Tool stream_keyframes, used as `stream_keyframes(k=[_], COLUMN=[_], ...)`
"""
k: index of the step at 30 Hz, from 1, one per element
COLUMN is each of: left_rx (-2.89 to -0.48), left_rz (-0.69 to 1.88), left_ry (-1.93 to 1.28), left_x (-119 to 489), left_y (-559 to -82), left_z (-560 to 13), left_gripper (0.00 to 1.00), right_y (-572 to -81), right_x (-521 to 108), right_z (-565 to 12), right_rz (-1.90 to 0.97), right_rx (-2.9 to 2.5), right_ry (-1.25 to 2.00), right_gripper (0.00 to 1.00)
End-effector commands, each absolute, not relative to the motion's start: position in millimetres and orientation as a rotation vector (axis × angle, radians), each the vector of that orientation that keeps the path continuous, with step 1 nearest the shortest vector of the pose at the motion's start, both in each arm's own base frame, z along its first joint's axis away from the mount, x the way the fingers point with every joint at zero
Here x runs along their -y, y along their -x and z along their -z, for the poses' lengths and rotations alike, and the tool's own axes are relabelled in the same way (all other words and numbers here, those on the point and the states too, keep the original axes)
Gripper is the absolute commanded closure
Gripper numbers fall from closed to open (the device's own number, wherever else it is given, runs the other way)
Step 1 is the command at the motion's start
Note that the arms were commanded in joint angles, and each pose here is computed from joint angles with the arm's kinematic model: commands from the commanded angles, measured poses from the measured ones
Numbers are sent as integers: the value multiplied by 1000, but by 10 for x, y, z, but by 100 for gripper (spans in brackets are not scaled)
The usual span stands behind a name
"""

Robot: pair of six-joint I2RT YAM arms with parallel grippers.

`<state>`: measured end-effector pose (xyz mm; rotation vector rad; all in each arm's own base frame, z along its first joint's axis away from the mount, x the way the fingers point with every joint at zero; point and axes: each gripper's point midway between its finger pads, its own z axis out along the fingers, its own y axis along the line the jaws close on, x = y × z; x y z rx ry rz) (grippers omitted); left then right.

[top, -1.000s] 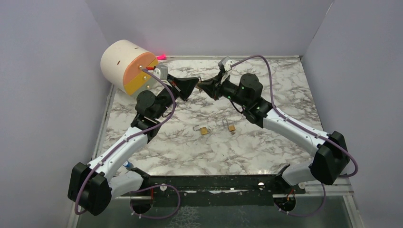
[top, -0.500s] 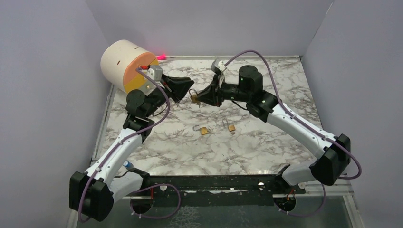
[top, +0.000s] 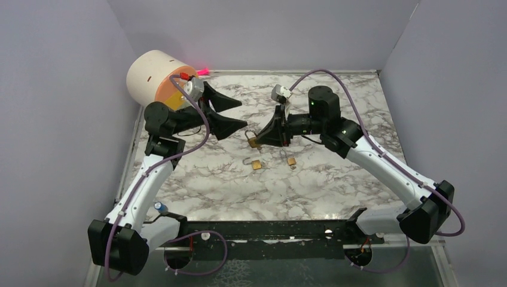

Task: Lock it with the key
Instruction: Pick up the lock from the center of the board.

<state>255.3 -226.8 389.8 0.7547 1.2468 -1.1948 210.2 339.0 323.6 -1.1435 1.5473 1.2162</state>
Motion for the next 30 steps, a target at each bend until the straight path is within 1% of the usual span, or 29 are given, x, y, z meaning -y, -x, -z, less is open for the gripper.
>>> stream_keyframes(k=[1, 5, 7, 11, 12, 14, 17, 20, 25, 27, 30], left_rx=[-1179, -1203, -1228, -1271, -1279, -1333, -1425, -1430, -1407, -1397, -1414], left_rz=[1316, 1355, 1375, 1383, 1382, 1384, 1310, 1333, 1378, 1379, 1341], left_ry=[-1060, -1101, -1101, -1088, -1081, -1045, -1053, -1110, -1158, -1177, -1189], left_x=[2310, 2321, 2334, 2354, 2361, 2376, 2459, 2567, 2582, 2575, 2559], left_y=[-2063, -2050, -2089, -2198, -2225, -2327, -2443, -2348, -2240, -2210, -2226], left_z=[-3922, -3829, -3766, -3661, -3642, -3564, -3395, -3315, -3277, -3270, -3220], left_gripper=[16, 15, 18, 19, 21, 30, 32, 32, 32, 34, 40], right_y=[-2047, -2003, -1978, -1948, -1946, -1946, -1958, -1980, -2007, -2014, -2010], right_x=[-3293, -3275, -3271, -3281, -3282, -3294, -3313, -3333, -3353, -3350, -3346], right_z=[-3217, -3198, -3215, -3230, -3232, -3223, -3201, -3160, -3124, -3125, -3132], right_rz=[-1259, -1282, -1293, -1317, -1320, -1328, -1337, -1341, -1346, -1339, -1335], right_rx=[-1582, -1589, -1581, -1573, -1573, -1574, -1577, -1587, -1597, -1597, -1595], right_ry=[1170, 1180, 1188, 1201, 1200, 1204, 1206, 1205, 1199, 1196, 1199], right_gripper=[99, 99, 99, 99, 99, 99, 99, 99, 99, 99, 99])
